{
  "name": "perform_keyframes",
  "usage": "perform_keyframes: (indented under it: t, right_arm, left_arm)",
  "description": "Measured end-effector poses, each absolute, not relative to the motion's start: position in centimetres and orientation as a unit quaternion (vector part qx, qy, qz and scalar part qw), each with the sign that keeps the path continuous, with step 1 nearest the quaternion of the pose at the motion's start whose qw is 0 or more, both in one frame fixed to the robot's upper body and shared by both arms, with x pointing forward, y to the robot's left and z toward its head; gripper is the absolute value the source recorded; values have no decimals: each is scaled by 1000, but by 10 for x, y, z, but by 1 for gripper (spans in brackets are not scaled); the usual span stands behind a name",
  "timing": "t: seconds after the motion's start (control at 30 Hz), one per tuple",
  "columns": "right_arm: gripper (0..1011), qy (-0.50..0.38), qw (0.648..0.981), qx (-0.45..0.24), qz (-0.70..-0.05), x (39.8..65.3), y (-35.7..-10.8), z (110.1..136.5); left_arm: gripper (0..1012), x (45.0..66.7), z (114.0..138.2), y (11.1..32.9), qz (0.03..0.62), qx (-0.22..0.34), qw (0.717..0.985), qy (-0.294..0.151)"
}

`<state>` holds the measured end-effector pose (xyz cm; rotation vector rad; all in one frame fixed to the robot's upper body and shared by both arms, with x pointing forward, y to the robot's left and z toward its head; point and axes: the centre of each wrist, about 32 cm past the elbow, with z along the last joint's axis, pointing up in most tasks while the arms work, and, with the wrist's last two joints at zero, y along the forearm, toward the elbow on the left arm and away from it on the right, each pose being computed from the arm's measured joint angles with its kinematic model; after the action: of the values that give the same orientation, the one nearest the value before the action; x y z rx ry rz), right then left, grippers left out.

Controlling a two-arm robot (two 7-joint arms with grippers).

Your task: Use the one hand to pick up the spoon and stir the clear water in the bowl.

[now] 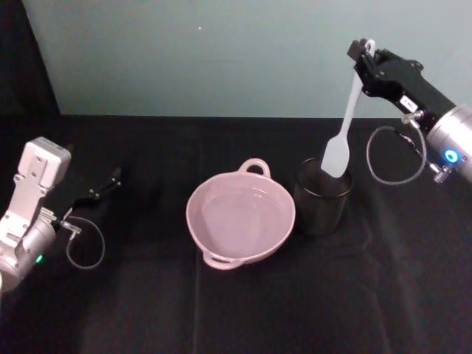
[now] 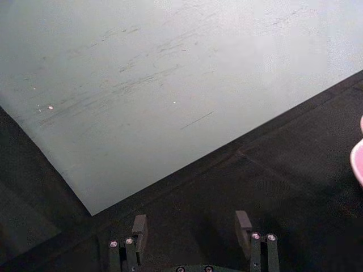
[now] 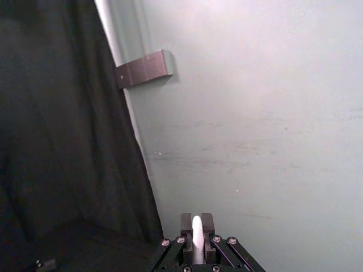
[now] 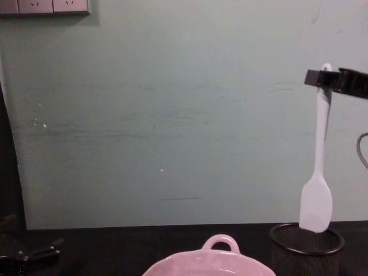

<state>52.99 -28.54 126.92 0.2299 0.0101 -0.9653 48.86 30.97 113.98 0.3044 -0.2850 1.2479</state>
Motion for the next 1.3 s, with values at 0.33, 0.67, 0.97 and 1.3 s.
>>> perform_keyframes:
  t: [0.33, 0.67, 0.97, 1.3]
  right_arm:
    - [106, 62, 871, 153, -463, 541, -292, 1225]
    - [106, 110, 858, 191, -465, 543, -294, 1185]
    - [107, 126, 850, 196, -472, 543, -295, 1170]
    - [107, 137, 848, 194, -474, 544, -294, 1162]
  left_arm:
    - [1011, 489, 1140, 310, 580, 141, 791, -132]
    - [1011, 489, 1140, 310, 580, 141, 791, -132]
    - [1011, 489, 1140, 310, 580, 141, 791, -132]
    - [1011, 489, 1140, 310, 580, 141, 791, -132]
